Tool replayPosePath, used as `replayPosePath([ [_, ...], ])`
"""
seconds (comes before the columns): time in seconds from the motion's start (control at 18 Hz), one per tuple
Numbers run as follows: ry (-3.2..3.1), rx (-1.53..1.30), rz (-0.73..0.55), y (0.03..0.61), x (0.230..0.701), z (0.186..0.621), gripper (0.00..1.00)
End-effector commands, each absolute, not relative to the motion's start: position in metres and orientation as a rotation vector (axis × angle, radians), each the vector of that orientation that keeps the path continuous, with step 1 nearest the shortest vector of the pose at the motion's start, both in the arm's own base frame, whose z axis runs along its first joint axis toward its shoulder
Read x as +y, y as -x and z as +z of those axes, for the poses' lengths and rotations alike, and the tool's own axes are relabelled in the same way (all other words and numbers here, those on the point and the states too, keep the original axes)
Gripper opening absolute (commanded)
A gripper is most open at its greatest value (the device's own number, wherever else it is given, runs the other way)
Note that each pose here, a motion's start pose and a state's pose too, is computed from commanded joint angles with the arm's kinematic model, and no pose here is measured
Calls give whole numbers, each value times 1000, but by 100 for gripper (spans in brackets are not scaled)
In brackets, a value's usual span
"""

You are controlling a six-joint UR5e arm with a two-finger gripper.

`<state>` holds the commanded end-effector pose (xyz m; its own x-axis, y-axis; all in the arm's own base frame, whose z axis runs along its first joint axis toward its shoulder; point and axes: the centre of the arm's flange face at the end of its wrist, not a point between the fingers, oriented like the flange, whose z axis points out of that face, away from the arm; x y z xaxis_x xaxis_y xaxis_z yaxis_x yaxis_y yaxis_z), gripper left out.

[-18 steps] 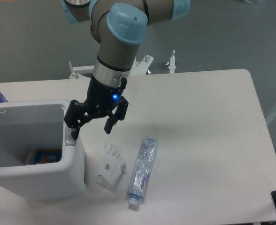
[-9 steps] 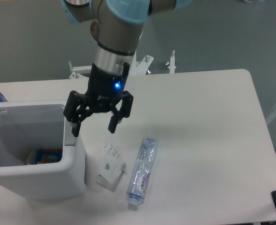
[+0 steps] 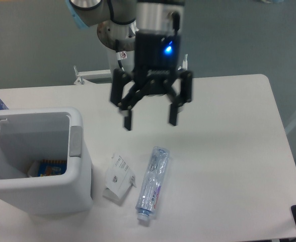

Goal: Open the trash can

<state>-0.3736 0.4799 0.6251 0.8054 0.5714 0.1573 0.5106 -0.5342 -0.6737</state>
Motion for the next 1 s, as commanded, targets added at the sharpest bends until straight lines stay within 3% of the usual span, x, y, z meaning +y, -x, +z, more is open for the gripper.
replayPosePath([
  [0.28, 2345, -684, 333, 397, 454, 623, 100],
  [0.5, 2542, -438, 524, 412, 438, 603, 100],
  [1.0, 2795, 102, 624, 457, 337, 580, 100],
])
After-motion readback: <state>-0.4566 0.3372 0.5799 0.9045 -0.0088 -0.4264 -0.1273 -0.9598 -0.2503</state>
